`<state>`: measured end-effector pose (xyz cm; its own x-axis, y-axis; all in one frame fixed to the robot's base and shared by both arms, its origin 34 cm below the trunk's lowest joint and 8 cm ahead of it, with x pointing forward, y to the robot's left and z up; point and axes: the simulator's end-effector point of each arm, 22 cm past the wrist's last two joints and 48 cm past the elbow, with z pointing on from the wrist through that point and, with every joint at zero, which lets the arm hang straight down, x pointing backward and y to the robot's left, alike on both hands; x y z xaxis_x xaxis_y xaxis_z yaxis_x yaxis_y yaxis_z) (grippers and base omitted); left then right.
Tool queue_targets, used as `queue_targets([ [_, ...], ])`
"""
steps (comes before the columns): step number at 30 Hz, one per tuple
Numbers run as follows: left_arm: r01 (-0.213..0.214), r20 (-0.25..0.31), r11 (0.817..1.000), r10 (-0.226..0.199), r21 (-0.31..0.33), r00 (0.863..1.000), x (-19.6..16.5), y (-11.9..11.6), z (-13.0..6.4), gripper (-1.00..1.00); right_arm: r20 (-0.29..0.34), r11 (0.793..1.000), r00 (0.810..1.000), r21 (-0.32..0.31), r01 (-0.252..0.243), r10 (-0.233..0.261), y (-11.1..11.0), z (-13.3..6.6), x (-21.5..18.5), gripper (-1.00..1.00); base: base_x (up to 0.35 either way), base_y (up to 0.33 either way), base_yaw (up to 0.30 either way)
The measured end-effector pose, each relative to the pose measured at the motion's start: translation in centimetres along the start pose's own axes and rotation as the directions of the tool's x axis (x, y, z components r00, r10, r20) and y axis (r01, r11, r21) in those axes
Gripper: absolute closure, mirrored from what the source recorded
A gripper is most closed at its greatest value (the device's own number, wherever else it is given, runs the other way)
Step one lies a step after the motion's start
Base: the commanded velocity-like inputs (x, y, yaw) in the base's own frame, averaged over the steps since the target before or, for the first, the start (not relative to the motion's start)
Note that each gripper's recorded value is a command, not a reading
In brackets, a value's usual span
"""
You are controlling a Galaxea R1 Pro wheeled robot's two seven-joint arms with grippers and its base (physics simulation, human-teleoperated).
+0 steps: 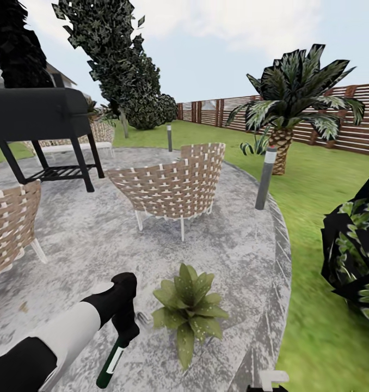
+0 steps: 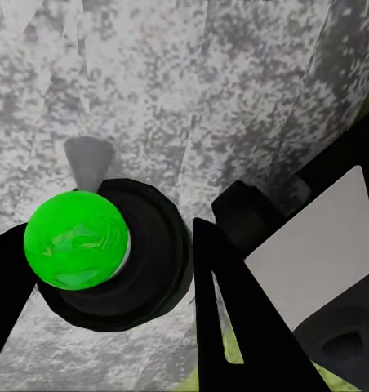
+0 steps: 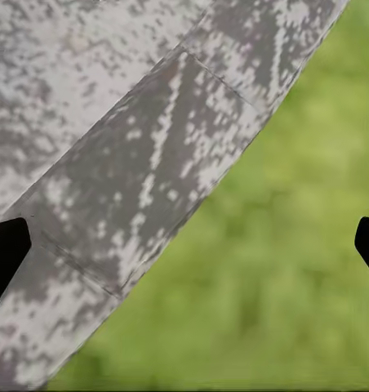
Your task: Pick up the pesticide atomizer in the garden and spray insectifuge to fully cover both potted plants in the garden.
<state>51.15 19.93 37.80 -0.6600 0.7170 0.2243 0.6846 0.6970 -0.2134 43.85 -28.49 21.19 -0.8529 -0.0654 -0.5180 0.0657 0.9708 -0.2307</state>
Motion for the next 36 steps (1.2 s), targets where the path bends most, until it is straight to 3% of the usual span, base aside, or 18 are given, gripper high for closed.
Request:
queue_targets([
  [7, -0.002, 0.004, 0.998, 0.002, -0.06, 1.0, -0.3, 1.3, -0.3, 1.0, 0.0, 1.0, 1.0, 0.0, 0.0, 0.0, 0.0, 0.0, 0.0, -1.0, 0.171, 0.205, -0.195],
  [18, 0.002, -0.001, 0.998, -0.002, -0.07, 1.0, 0.1, 1.6, 0.0, 1.0, 0.001, 1.0, 1.0, 0.005, 0.001, -0.001, -0.3, 0.1, 0.0, -1.0, 0.005, 0.005, -0.004],
  [20, 0.002, 0.001, 0.993, -0.002, -0.121, 1.0, 0.0, 2.7, -0.2, 1.0, 0.001, 1.0, 1.0, 0.003, 0.0, 0.0, -0.1, 0.0, -0.1, -1.0, -0.027, 0.0, 0.0],
  [27, -0.004, 0.019, 0.991, 0.007, -0.132, 1.0, -0.6, 2.7, -0.8, 1.0, 0.001, 1.0, 1.0, 0.003, 0.0, 0.0, -0.1, 0.0, -0.1, -1.0, -0.226, 0.186, -0.222],
  [36, 0.008, 0.037, 0.992, -0.004, -0.123, 0.999, -0.9, 2.7, -1.1, 1.0, -0.001, 1.0, 1.0, 0.002, -0.004, 0.004, -0.1, 0.0, -0.1, -1.0, -0.021, 0.3, -0.244],
])
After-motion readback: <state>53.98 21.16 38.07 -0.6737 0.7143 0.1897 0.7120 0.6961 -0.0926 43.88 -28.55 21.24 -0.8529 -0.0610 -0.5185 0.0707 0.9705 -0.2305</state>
